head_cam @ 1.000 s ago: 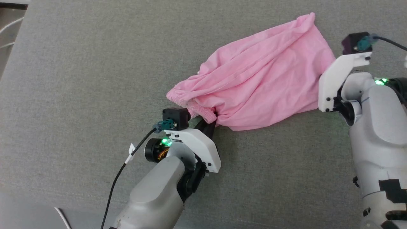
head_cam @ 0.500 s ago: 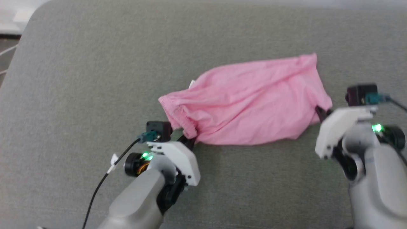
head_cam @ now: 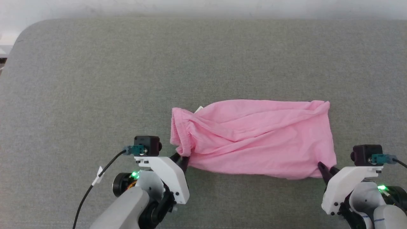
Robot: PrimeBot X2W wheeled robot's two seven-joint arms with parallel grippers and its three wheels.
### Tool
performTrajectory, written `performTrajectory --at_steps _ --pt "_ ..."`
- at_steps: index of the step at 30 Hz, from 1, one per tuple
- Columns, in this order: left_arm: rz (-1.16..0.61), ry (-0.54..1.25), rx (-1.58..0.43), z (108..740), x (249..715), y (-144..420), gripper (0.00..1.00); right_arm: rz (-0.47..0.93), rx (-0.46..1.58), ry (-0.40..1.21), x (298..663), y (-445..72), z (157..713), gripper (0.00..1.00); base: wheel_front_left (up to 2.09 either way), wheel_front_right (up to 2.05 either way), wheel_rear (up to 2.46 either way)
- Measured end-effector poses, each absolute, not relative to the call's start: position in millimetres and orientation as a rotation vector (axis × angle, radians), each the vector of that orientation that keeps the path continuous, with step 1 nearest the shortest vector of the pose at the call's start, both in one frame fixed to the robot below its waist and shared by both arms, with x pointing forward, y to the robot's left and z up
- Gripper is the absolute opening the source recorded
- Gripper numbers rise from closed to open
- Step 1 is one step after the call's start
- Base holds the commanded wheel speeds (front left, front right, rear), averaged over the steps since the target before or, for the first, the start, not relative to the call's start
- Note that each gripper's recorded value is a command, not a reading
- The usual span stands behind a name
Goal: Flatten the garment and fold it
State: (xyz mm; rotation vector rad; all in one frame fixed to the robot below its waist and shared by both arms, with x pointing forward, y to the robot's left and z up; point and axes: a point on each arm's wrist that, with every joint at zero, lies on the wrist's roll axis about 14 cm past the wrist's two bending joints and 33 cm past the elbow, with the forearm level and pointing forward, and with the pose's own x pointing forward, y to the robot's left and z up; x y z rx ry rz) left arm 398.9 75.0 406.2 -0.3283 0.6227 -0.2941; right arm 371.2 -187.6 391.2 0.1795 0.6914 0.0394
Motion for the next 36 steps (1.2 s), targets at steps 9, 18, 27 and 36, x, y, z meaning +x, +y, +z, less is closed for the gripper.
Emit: performTrajectory --at_steps 9,18,27,36 --pt "-0.229 0.507 -0.386 423.7 392.5 92.3 1.0 0.004 0.196 0.495 387.3 -198.8 422.0 1.0 0.0 0.0 0.0" --pt "-0.084 0.12 -0.249 477.5 413.7 157.2 1.0 -0.044 0.172 0.326 411.2 -214.3 446.4 1.0 0.0 0.0 0.0" --pt "-0.038 -0.148 -0.124 543.4 440.4 185.6 1.0 -0.049 0.253 0.483 432.2 -205.4 407.3 1.0 0.0 0.0 0.0" --pt "-0.024 -0.178 -0.116 543.8 439.2 190.5 1.0 -0.012 0.311 0.725 438.8 -184.9 372.1 1.0 0.0 0.0 0.0"
